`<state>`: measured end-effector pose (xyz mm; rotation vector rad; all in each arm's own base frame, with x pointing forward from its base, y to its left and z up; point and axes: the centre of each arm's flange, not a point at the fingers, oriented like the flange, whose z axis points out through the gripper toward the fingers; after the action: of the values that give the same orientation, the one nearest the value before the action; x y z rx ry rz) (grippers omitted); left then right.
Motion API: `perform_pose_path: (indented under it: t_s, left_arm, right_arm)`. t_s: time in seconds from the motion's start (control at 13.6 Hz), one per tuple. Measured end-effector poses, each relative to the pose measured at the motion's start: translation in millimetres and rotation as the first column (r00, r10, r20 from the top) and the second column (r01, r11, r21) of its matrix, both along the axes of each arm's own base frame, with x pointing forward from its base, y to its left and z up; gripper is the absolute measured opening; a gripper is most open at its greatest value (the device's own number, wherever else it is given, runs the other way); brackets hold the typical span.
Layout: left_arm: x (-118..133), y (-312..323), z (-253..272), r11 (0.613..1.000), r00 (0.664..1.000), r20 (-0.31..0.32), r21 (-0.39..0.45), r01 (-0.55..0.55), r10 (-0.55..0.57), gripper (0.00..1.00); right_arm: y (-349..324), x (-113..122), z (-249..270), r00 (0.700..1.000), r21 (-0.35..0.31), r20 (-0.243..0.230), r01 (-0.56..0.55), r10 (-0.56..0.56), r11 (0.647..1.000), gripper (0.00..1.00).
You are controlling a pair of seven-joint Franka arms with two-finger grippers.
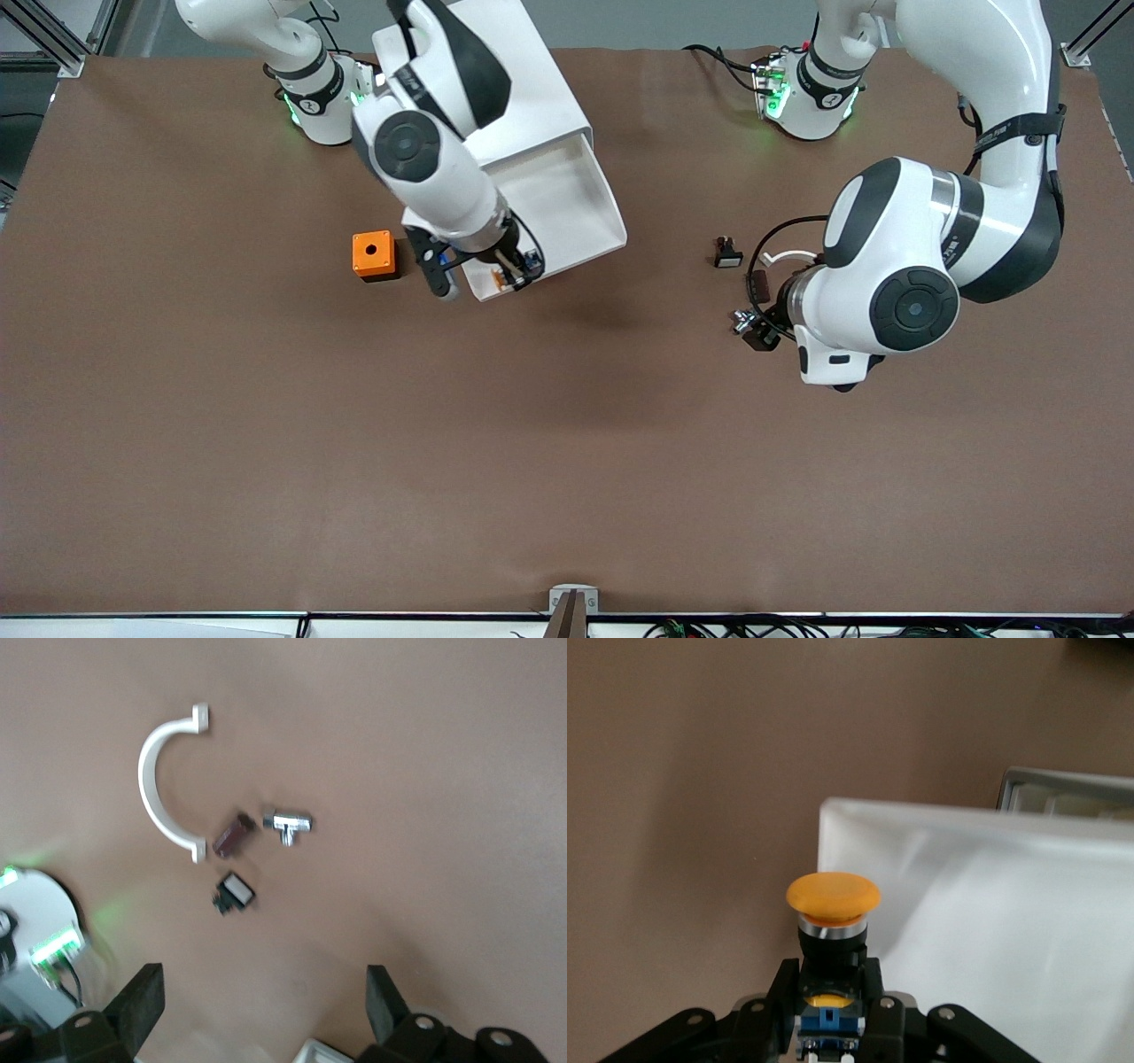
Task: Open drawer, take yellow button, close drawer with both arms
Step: 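Carry the yellow button out with the right gripper toward the table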
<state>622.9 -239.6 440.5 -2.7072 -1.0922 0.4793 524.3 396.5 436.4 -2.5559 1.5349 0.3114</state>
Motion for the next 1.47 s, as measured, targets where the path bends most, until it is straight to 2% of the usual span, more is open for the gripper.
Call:
perform_pose_path:
  t_s: [0.22,0.37,0.59,0.66,0.88,1.03,1.17,1.47]
  left_arm:
    - [5,-1,-1,0.989,0.988,0.044,-0.007,0.146,-0.145,1.0]
    - [7,-1,0,0.978,0.976,0.061,-0.024,0.209,-0.207,1.0]
    - [13,13,11,0.964,0.962,0.087,-0.046,0.263,-0.259,1.0]
    - [14,18,18,0.961,0.959,0.098,-0.051,0.272,-0.266,1.0]
    - [11,18,34,0.951,0.946,0.122,-0.036,0.308,-0.302,1.0]
    - [8,9,35,0.923,0.919,0.132,-0.048,0.381,-0.372,0.98]
    - [9,1,32,0.899,0.894,0.155,-0.059,0.434,-0.421,0.99]
    - [4,-27,11,0.876,0.87,0.186,-0.077,0.476,-0.457,0.99]
  right_arm:
    - [-60,36,36,0.995,0.032,0.02,-0.103,0.103,0.994,0.33]
    - [-94,50,40,0.969,0.023,0.034,-0.245,0.244,0.969,0.33]
    - [-172,80,28,0.889,-0.069,0.052,-0.452,0.455,0.89,0.33]
    - [-206,92,22,0.858,-0.08,0.056,-0.506,0.511,0.859,0.33]
    - [-314,125,-15,0.782,-0.067,0.072,-0.616,0.62,0.785,0.33]
    - [-363,138,-54,0.739,-0.049,0.072,-0.669,0.67,0.742,0.33]
    - [-391,147,-93,0.691,-0.057,0.069,-0.717,0.719,0.695,0.33]
    - [-437,160,-169,0.58,-0.088,0.095,-0.805,0.809,0.587,0.33]
